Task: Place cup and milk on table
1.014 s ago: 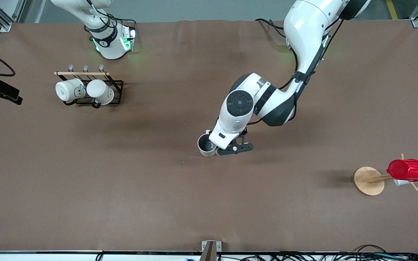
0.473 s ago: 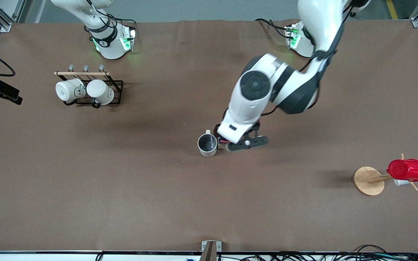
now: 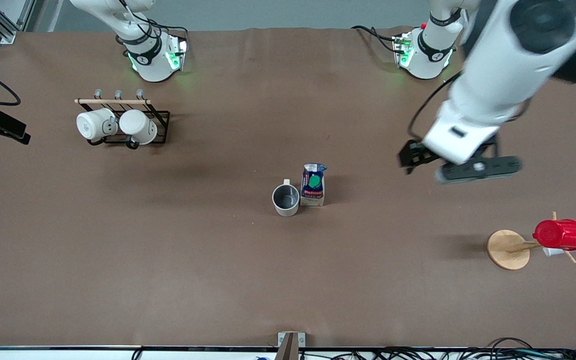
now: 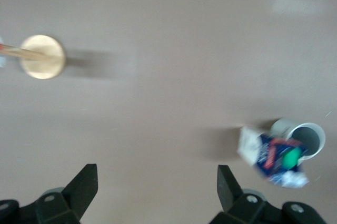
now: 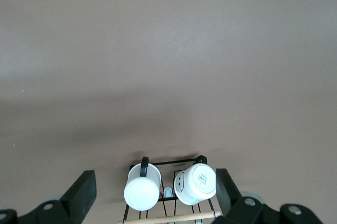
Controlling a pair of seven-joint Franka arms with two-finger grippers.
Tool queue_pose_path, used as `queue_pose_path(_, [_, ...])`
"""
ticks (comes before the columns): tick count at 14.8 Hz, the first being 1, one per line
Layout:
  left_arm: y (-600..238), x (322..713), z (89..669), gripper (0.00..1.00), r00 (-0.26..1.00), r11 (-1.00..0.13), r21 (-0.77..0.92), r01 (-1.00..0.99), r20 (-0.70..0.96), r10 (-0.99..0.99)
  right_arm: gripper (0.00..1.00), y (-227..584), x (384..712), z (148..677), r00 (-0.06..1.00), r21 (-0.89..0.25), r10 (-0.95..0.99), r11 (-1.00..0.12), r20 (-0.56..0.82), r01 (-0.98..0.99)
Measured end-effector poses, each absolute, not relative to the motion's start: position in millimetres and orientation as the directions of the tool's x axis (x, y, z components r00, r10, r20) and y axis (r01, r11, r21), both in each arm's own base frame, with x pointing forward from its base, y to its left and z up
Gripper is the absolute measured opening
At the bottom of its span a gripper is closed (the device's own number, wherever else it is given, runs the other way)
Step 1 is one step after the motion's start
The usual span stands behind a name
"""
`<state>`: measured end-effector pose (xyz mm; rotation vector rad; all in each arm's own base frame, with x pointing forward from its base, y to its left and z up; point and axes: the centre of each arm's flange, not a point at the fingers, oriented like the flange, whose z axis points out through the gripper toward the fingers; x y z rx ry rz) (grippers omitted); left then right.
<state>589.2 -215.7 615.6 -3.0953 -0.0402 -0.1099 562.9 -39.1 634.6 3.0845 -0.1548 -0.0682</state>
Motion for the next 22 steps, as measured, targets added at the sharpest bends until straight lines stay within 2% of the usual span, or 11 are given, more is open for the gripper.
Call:
queue_pose_path(4, [-138, 575, 639, 1.0, 0.997, -0.996, -0.067, -0.059, 0.052, -0.063, 1.0, -40, 563, 635, 0.994, 0.055, -0.103, -0.993, -0.041, -0.1])
queue_pose_path(9, [-110, 526, 641, 1.0, 0.995, -0.994, -0.038, -0.102, 0.018, -0.103, 1.0, -40, 563, 635, 0.994, 0.051, -0.102, -0.994, -0.041, -0.1])
queue_pose_path(13, [-81, 494, 649, 1.0, 0.992, -0.992, -0.042, -0.123, 0.019, -0.124, 1.0, -45, 563, 635, 0.992, -0.015, -0.119, -0.993, -0.042, -0.12])
queue_pose_path(17, [-75, 488, 658, 1.0, 0.993, -0.993, -0.033, -0.113, 0.03, -0.114, 1.0, -51, 562, 635, 0.991, -0.019, -0.127, -0.992, -0.043, -0.128])
queue_pose_path(22, [-60, 504, 660, 1.0, 0.997, -0.998, -0.023, -0.061, 0.039, -0.062, 1.0, -50, 562, 635, 0.991, -0.019, -0.125, -0.992, -0.042, -0.126])
